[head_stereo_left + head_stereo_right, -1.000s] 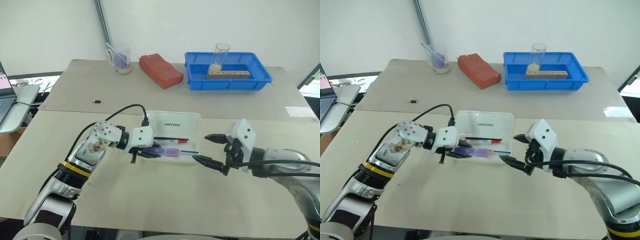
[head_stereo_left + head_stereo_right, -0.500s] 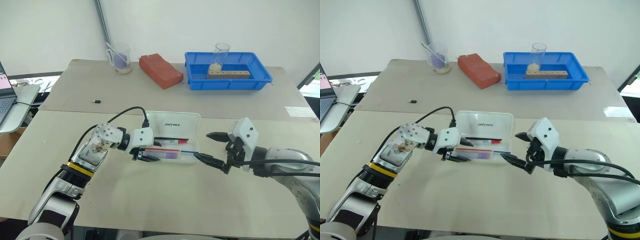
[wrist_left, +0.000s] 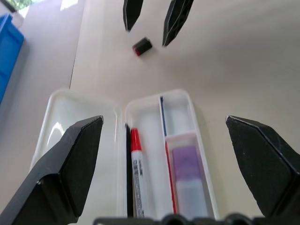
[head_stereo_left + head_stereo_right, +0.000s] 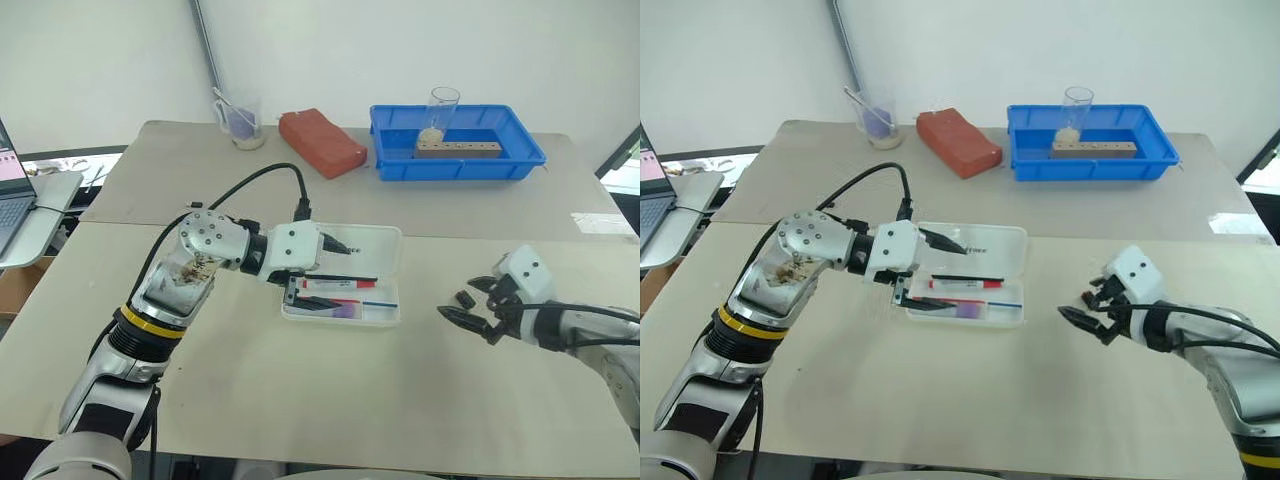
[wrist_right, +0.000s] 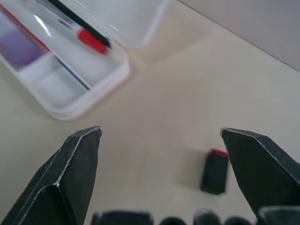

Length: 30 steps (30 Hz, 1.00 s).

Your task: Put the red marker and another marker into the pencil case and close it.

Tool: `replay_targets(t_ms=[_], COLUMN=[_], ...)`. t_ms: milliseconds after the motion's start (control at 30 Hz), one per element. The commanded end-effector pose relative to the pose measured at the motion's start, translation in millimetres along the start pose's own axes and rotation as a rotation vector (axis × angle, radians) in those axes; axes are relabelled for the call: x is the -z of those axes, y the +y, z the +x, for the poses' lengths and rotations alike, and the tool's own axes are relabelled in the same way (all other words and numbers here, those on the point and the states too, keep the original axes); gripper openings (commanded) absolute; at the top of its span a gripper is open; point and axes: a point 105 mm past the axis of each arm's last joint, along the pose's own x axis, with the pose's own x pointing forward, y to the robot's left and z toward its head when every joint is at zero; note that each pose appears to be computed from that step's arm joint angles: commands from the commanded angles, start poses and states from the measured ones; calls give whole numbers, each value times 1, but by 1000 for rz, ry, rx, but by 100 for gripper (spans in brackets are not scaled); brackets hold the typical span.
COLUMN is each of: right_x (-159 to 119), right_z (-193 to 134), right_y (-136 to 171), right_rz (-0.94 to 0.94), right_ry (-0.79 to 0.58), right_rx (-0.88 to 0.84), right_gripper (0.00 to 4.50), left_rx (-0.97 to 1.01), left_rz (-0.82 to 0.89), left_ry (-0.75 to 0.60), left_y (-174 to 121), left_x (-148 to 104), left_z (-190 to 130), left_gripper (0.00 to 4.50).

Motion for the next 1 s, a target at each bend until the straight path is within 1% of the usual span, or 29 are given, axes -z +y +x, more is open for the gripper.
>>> replay_targets(t_ms=[33,200,300,367,500,567,600,700,767,800,900,1000], right_x=[-6,6,19,22,25,24,23,20,11,3,-31,-51], right_z=[0,12,17,20,21,22,23,24,24,25,25,26], right_y=[-15,-25,-32,-34,-34,-33,-31,-29,-24,-19,12,40], right_rz=[-37,19,61,69,71,68,67,50,12,-11,-101,-179], right_ry=[7,41,85,86,86,80,74,62,37,13,-92,-127], right_rx=[49,60,83,86,87,83,75,61,29,-1,-170,-298], right_gripper=[450,450,450,450,335,261,237,124,54,29,27,27], left_rx=[16,33,38,39,36,30,22,6,-3,-8,-29,-17], left_rz=[67,73,75,72,69,64,57,51,46,38,-48,-118], left_ry=[-89,-113,-112,-101,-97,-95,-95,-83,-78,-77,-70,-53], left_y=[0,-2,-4,-5,-6,-6,-6,-4,-3,-2,1,-2], left_x=[-31,-40,-41,-39,-39,-39,-39,-36,-36,-36,-31,-24], left_z=[-1,1,1,-1,-2,-3,-3,-6,-10,-12,-20,-31], left_gripper=[445,445,445,445,450,450,450,450,450,450,450,450])
